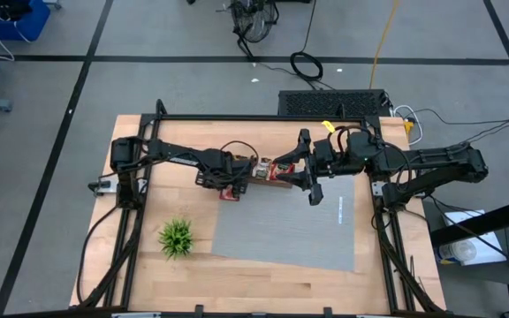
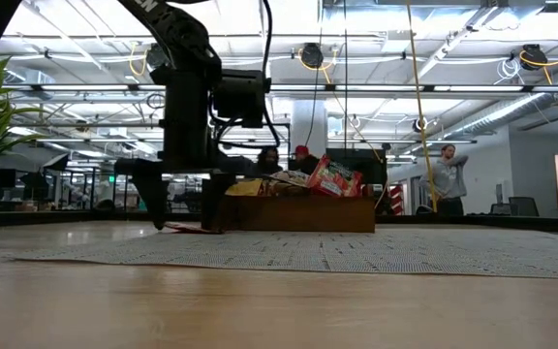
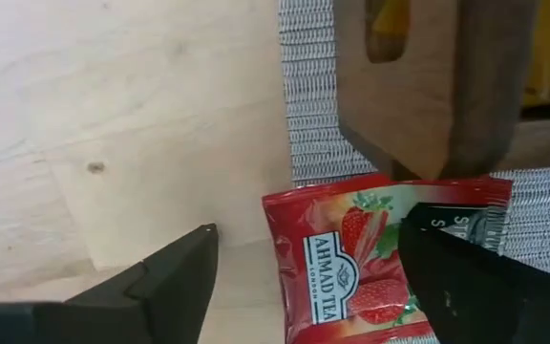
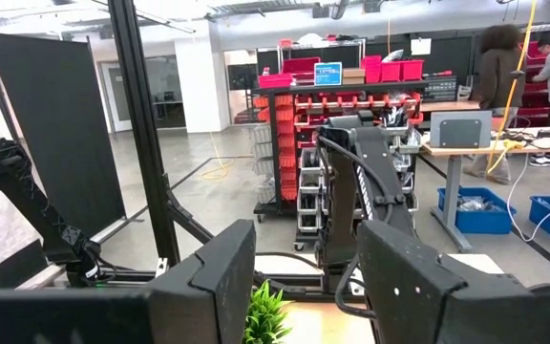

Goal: Pick & Place Tea
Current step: Put the red tea bag into the right section of the wooden organizer

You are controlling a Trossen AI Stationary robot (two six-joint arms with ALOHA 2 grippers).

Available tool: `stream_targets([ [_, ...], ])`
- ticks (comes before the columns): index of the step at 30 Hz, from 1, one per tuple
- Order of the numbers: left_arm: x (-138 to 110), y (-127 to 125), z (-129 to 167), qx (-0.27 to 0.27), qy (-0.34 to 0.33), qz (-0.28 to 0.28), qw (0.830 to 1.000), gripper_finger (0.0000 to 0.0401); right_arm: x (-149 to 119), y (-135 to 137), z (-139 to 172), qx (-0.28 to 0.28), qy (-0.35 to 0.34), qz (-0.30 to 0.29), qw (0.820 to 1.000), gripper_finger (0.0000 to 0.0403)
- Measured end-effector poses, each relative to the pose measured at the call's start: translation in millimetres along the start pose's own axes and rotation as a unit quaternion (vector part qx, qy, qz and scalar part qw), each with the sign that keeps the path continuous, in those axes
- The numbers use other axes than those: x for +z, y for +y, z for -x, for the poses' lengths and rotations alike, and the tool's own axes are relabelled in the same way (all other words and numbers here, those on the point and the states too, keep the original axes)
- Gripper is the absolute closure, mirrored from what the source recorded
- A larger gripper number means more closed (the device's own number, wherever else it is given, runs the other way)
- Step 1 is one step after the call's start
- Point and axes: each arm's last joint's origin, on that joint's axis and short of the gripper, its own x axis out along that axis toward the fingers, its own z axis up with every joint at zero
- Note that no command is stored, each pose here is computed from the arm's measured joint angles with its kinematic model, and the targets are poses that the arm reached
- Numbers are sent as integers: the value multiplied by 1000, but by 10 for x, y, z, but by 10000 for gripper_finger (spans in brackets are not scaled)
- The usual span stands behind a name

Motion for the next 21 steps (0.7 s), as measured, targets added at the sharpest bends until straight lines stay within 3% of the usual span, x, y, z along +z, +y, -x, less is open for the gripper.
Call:
stream_targets([
  [21, -13, 9, -27, 3, 10, 0, 1000, 263, 0, 0, 0, 0, 0, 0, 1000, 232],
])
